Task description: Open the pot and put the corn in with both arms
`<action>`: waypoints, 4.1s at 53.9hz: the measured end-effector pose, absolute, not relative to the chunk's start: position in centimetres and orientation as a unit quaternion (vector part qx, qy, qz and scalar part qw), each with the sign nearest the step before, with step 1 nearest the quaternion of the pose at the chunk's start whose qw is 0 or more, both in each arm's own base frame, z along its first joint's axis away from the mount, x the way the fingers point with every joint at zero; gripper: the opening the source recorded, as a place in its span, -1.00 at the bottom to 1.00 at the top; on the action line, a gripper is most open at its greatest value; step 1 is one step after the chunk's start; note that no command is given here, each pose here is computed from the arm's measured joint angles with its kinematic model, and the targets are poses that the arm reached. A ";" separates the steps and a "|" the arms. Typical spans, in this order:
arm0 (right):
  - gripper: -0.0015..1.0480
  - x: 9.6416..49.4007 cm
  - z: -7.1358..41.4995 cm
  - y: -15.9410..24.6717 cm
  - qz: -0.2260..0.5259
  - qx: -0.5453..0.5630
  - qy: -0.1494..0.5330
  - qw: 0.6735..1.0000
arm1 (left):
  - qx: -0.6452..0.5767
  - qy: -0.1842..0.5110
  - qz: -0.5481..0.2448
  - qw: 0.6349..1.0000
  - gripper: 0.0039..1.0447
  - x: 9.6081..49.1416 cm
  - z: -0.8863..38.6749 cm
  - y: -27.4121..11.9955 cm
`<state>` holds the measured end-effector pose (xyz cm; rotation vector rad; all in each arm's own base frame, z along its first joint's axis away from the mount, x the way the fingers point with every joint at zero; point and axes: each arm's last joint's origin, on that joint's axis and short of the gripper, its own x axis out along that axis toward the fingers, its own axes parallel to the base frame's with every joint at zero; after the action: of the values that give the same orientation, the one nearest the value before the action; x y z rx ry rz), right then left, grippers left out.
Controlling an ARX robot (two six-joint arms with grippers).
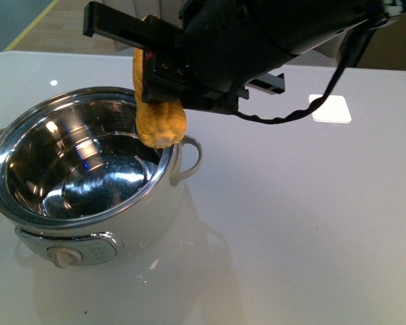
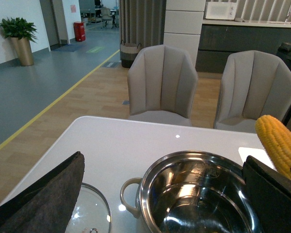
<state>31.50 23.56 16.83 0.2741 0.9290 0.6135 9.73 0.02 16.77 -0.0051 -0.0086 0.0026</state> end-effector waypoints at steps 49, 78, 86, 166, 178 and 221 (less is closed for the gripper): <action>-0.23 34.9 14.3 30.9 0.285 0.123 0.497 0.810 | -0.003 -0.004 0.001 1.000 0.87 9.7 16.8 0.0; 0.83 35.1 13.8 28.6 0.261 0.147 0.490 0.819 | -0.003 -0.004 0.001 1.000 0.87 9.7 16.8 0.0; 0.83 35.4 16.2 24.3 0.247 0.193 0.454 0.834 | -0.003 -0.004 0.001 1.000 0.87 9.7 16.8 0.0; -0.42 14.0 19.7 -0.7 -0.016 0.002 0.006 1.000 | -0.003 -0.004 0.002 1.000 0.87 9.7 16.8 0.0; -0.96 12.9 18.5 -0.1 -0.002 0.001 0.003 1.000 | -0.003 -0.004 0.001 1.000 0.87 9.7 16.8 0.0; -0.96 10.8 17.3 0.0 -0.001 0.001 -0.010 1.000 | -0.003 -0.004 0.001 1.000 0.87 9.7 16.8 0.0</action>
<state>10.82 -0.02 17.31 0.0025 -0.0208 -0.0026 9.72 0.02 16.77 -0.0051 -0.0090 0.0026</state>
